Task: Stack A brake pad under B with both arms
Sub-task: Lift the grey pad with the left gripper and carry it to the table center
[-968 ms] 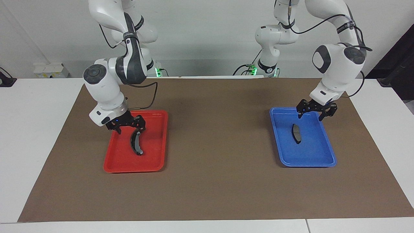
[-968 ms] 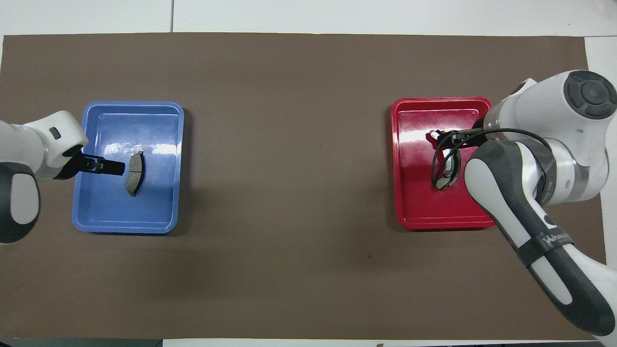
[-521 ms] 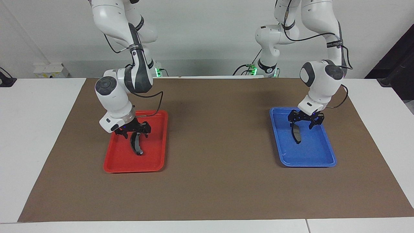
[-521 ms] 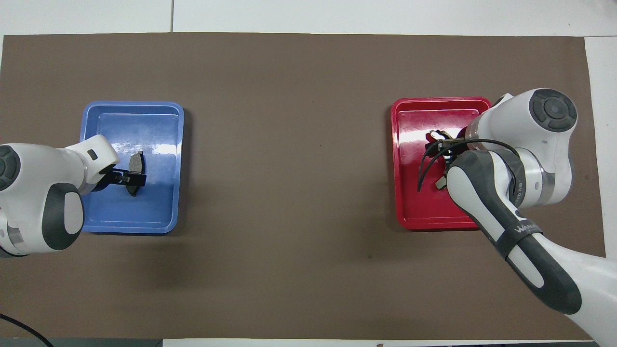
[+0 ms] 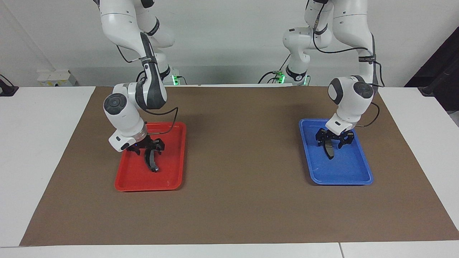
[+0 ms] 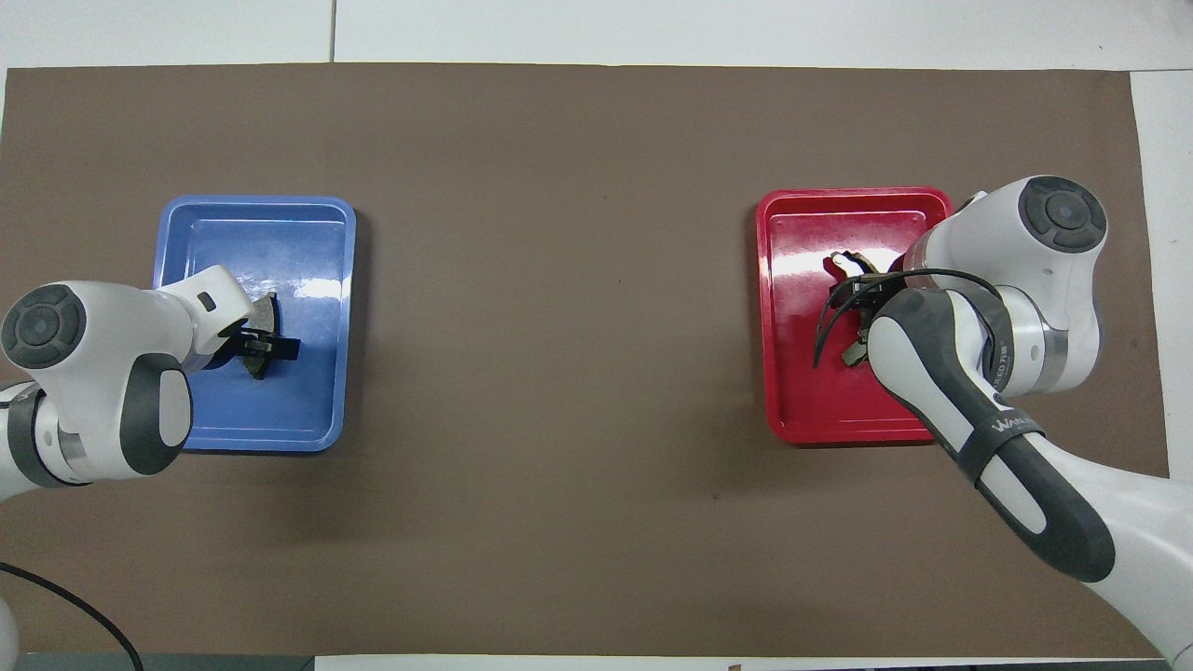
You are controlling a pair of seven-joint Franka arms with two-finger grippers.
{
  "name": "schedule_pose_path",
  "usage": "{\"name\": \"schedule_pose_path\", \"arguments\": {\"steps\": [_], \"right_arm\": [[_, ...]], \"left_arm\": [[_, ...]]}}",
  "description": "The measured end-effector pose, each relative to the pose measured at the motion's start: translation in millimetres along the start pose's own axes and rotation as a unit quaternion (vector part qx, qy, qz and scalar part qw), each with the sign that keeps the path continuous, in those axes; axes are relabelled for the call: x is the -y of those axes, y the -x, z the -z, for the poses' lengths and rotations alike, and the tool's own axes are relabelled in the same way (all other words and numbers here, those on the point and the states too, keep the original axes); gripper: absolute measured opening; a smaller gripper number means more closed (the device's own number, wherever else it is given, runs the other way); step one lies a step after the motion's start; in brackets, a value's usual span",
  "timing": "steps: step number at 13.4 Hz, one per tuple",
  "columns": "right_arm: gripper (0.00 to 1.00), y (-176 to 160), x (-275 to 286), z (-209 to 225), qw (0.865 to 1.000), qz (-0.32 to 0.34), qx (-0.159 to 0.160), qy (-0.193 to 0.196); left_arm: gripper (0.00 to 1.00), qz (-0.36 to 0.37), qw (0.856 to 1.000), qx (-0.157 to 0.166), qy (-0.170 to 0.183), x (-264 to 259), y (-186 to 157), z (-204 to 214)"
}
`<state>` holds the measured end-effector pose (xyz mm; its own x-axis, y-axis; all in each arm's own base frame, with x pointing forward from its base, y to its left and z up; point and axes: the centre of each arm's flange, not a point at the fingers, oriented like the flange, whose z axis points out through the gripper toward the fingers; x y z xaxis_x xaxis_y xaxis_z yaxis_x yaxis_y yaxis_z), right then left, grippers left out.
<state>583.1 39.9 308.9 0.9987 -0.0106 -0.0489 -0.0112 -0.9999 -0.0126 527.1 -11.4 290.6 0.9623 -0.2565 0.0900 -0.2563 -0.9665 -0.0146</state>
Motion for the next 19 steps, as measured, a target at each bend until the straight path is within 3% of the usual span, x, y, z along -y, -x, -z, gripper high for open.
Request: {"name": "schedule_pose_path", "arguments": {"steps": [4,6,10,12,17,18,19], "right_arm": [[0.86,3,-1,-6,1.0,0.013,0.006,0.005],[0.76,4,-2,-7,1.0,0.02,0.008,0.006],[0.7,4,-3,-9,1.0,0.022,0.009,0.007],[0.66,5,-3,-10,1.0,0.023,0.011,0.008],[0.47,6,-3,-13,1.0,0.023,0.013,0.008],[0.47,7,-3,-13,1.0,0.023,0.014,0.008],[0.41,7,-3,-13,1.0,0.023,0.014,0.008]], "left_arm": [[0.48,0.0,1.0,-0.006,-0.001,-2,-2,6],[0.41,0.001,1.0,-0.009,-0.002,-1,-2,10],[0.41,0.002,1.0,-0.006,-0.001,-1,-3,11],[0.41,0.002,1.0,0.014,0.004,1,-10,20],[0.41,0.022,0.999,0.035,0.012,1,-54,89],[0.41,0.034,0.999,0.033,0.014,-12,-65,104],[0.41,0.048,0.998,0.028,0.015,-30,-74,116]]}}
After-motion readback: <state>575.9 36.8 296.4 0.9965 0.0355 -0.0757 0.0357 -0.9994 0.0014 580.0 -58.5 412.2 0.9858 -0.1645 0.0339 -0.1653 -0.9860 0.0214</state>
